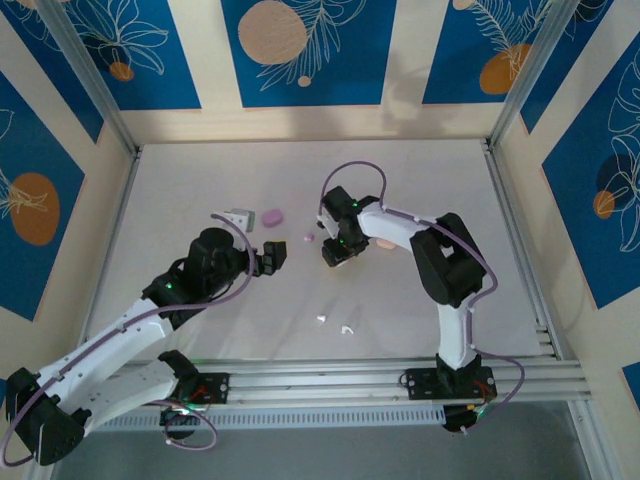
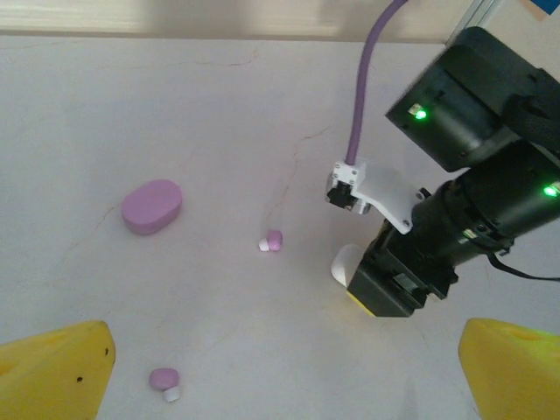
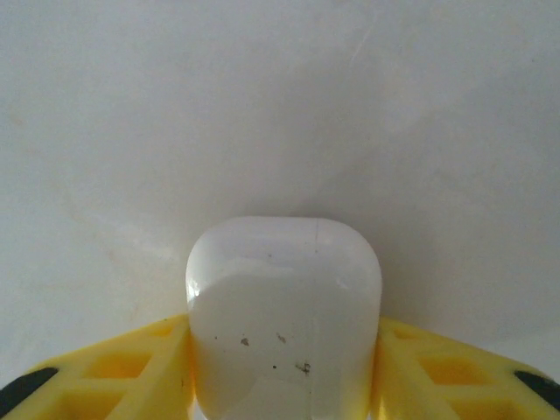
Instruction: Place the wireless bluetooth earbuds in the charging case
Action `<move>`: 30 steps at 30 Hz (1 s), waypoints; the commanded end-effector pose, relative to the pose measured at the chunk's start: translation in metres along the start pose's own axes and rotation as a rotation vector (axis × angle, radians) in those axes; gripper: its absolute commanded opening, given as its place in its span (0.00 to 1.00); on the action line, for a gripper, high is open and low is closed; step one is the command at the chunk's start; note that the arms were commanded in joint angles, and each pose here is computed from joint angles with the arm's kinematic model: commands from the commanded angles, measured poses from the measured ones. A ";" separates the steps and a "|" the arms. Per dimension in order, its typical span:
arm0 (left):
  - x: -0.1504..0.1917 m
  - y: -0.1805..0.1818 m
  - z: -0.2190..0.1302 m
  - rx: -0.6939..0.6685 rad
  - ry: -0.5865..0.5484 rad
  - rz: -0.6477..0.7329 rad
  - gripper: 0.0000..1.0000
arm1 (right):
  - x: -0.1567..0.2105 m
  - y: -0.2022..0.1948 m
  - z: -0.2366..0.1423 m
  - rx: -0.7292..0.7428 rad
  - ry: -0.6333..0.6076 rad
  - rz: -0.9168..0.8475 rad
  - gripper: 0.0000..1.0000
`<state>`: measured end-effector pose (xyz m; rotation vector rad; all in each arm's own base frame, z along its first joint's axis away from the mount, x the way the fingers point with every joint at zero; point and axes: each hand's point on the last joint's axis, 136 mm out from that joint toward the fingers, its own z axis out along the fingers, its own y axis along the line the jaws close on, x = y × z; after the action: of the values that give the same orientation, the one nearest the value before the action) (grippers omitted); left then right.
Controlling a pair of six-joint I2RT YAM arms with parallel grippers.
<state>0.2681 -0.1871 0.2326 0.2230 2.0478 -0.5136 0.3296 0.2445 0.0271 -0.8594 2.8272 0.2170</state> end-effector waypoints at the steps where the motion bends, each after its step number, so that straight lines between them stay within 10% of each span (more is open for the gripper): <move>1: -0.008 -0.002 -0.002 0.017 -0.010 -0.045 1.00 | -0.014 0.018 -0.042 -0.070 -0.150 -0.023 0.46; 16: -0.044 -0.072 -0.011 0.386 -0.061 -0.055 0.85 | 0.006 0.090 -0.216 -0.036 -0.976 -0.594 0.39; 30: -0.036 -0.123 -0.004 0.674 0.041 -0.057 0.65 | 0.004 0.102 -0.232 0.108 -1.017 -0.745 0.39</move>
<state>0.2443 -0.2848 0.2780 0.5208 1.9201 -1.1549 0.2351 0.2768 0.2379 -1.2511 1.5583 0.3054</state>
